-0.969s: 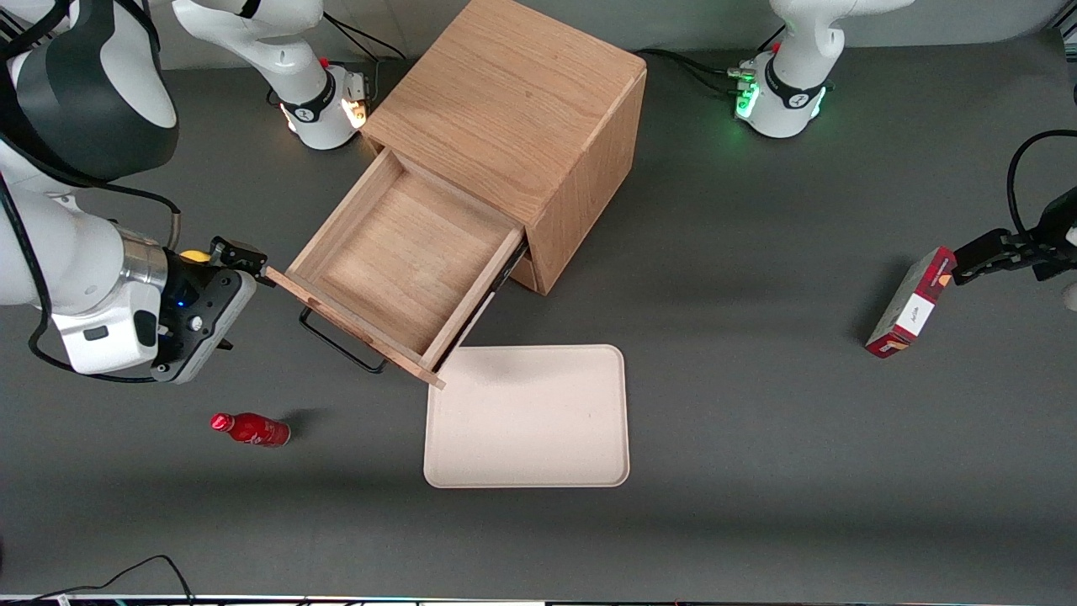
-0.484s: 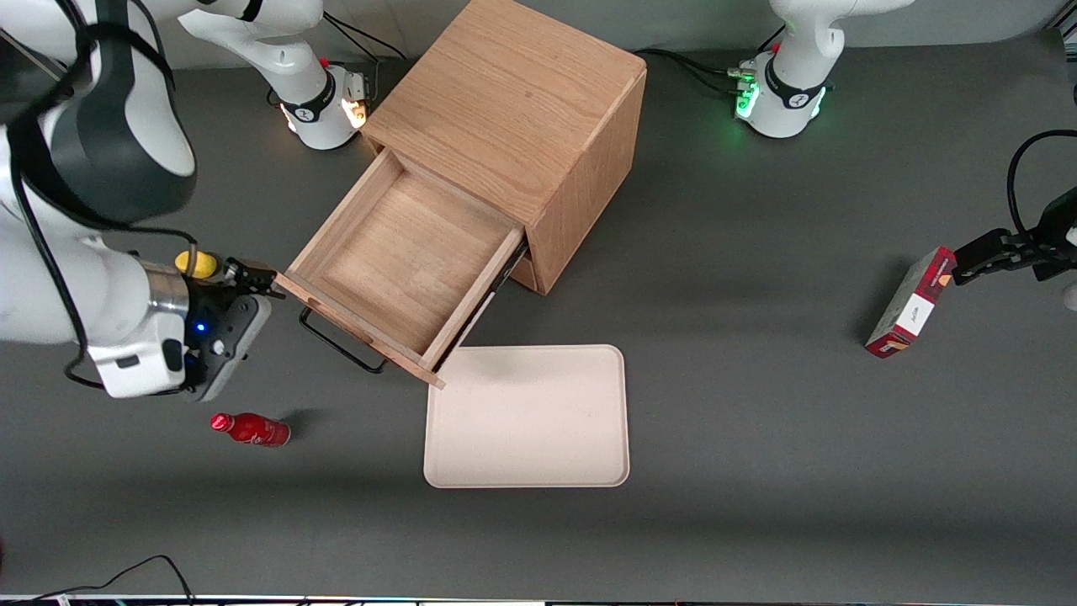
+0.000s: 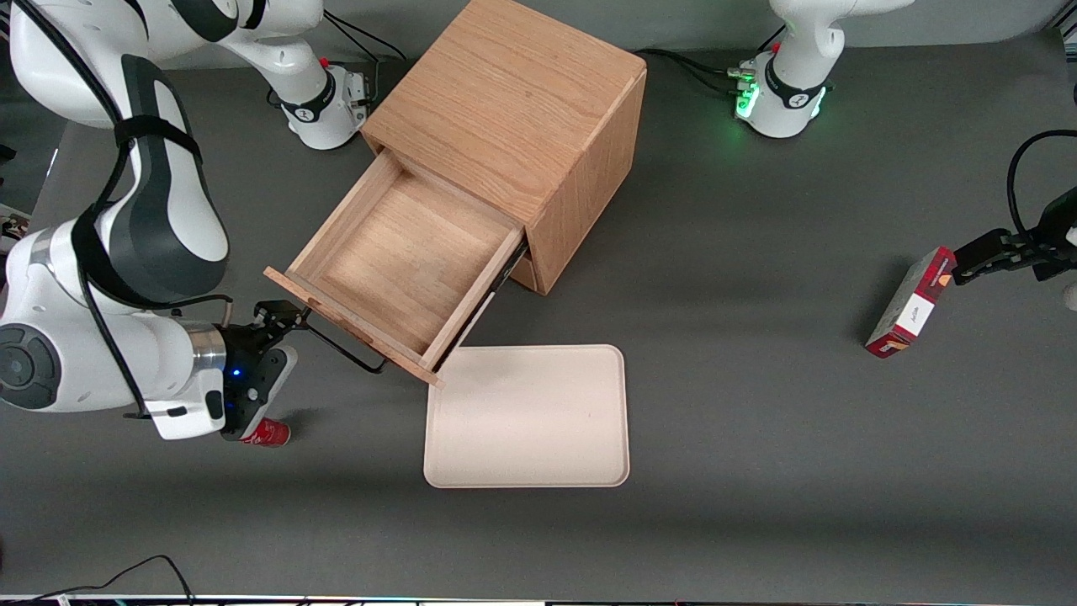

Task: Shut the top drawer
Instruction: 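Press the right gripper against the drawer front beside its black handle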

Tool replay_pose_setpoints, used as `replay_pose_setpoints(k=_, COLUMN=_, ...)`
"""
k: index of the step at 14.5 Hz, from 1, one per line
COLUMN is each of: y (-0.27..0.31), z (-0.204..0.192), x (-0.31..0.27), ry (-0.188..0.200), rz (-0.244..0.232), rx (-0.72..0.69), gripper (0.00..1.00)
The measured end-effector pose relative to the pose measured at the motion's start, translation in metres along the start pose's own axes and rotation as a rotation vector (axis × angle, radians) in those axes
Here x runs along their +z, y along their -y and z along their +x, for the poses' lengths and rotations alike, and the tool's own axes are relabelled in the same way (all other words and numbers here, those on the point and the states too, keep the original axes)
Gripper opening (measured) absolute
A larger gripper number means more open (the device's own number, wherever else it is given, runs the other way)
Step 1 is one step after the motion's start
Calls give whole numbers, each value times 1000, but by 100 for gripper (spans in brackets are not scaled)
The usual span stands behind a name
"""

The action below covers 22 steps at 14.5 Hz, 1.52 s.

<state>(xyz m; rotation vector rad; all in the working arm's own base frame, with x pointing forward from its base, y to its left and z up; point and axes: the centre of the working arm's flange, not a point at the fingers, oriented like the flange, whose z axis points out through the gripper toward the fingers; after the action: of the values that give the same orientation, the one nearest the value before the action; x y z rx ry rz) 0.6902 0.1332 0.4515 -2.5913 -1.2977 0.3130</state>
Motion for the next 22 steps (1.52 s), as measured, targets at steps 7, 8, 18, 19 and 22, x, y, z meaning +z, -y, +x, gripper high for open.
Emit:
replay_pose_setpoints(k=7, y=-10, z=12, x=34, ry=-23, rz=14, rx=44, gripper=100)
replay_pose_setpoints(k=8, y=-10, z=13, x=36, ry=-25, rz=17, rx=51, gripper=100)
replay_pose_setpoints(k=18, y=-16, z=16, x=79, ry=-32, rz=91, rx=104, gripper=100)
replay_pose_setpoints(k=19, y=-16, z=15, x=81, ry=-31, rz=93, rx=105, gripper=100)
replay_pose_setpoints(k=22, y=-17, z=15, x=81, ry=-31, rz=95, rx=118, gripper=100)
